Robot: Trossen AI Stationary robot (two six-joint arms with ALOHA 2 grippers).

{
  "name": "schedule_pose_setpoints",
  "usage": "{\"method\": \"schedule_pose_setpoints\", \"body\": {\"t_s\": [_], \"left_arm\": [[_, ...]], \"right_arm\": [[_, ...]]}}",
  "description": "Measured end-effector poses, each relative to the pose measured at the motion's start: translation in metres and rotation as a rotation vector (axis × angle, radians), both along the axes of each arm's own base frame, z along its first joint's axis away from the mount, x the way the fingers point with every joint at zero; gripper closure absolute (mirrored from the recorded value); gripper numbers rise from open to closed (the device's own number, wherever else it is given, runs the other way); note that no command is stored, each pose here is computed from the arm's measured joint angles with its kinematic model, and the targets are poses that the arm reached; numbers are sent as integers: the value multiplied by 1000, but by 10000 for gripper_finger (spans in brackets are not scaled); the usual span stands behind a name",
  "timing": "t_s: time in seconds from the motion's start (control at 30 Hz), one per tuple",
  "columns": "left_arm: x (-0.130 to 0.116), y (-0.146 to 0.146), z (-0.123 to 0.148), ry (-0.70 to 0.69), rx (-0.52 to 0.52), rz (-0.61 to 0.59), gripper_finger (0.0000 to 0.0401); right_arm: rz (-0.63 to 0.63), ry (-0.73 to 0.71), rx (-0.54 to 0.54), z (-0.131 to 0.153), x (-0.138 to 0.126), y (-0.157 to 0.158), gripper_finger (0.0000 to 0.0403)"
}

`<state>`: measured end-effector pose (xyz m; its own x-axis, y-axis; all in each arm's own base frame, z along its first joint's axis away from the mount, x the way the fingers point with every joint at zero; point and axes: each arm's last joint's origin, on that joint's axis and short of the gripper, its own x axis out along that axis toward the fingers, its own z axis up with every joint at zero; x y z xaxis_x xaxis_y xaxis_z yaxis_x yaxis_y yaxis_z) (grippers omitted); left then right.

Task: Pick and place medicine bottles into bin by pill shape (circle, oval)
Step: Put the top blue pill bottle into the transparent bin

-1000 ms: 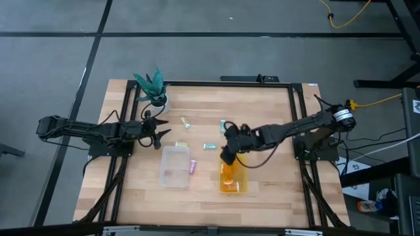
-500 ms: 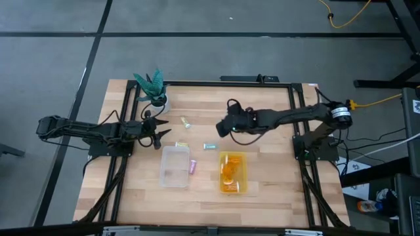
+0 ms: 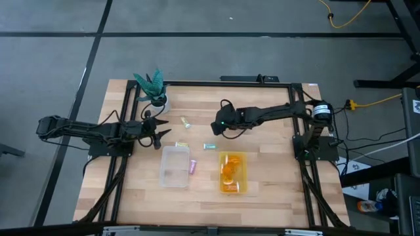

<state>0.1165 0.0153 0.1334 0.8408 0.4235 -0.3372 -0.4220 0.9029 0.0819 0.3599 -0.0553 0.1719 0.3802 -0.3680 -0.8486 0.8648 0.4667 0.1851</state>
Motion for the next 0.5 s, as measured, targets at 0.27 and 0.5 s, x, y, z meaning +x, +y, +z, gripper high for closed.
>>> {"method": "schedule_pose_setpoints", "body": {"t_s": [0.27,0.5], "left_arm": [[0,0,0,0,0,0,211],[0,0,0,0,0,0,211]], "right_arm": [[-8,75,102,-33,3,-11,146],[47,131,60,-37,1,-23,146]]}}
